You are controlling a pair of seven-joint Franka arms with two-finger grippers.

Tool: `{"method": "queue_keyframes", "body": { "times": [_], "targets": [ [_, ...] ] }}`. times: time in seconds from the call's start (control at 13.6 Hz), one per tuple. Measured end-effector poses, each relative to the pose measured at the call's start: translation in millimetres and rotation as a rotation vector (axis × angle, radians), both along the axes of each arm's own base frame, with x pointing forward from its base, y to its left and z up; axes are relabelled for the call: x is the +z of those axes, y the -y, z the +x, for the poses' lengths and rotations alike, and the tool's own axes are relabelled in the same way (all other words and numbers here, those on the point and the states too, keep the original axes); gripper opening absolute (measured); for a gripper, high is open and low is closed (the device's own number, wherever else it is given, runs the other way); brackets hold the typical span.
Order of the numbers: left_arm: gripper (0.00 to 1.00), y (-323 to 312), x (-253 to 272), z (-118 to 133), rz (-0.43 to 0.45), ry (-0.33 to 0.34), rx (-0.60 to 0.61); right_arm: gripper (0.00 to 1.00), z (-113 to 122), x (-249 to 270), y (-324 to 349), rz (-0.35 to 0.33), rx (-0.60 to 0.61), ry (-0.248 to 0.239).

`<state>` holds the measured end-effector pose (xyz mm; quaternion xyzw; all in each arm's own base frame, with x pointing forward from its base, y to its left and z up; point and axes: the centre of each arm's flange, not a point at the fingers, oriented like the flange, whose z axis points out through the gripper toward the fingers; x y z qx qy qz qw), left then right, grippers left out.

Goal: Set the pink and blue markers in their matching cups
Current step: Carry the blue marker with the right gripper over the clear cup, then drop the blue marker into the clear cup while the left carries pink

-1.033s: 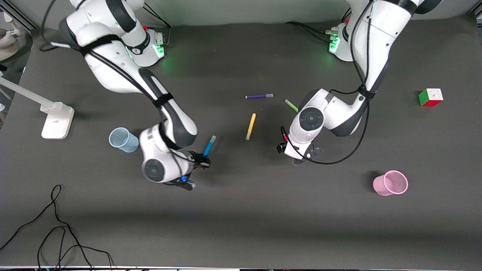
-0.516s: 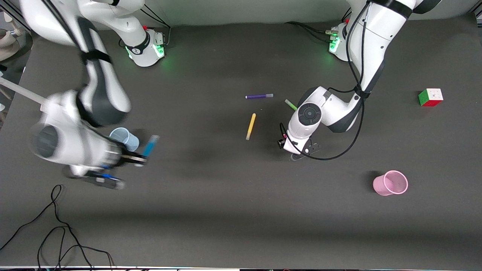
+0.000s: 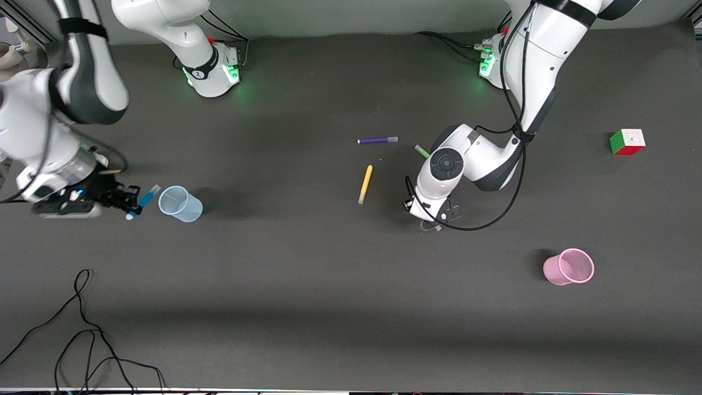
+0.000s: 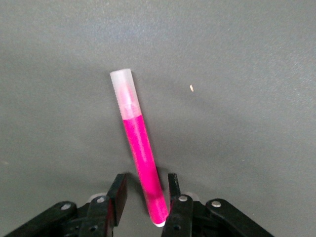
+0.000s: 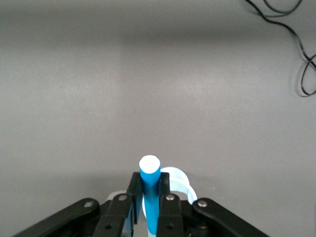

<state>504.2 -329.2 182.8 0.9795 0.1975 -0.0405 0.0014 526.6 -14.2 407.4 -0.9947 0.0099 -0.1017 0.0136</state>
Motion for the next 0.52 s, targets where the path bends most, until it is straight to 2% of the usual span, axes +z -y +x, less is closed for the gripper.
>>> {"method": "queue_keyframes", "body": {
  "times": [0.22, 0.52],
  "targets": [
    [0.17, -0.4, -0.9, -1.6, 0.001, -0.001, 0.000, 0.17, -26.3, -40.8, -6.3, -0.007, 0.018, 0.042],
    [0.17, -0.1, 3.7, 0.2, -0.001, 0.007, 0.002, 0.17, -34.0, -68.3, 0.2, -0.046, 0.036, 0.063]
  ]
}}
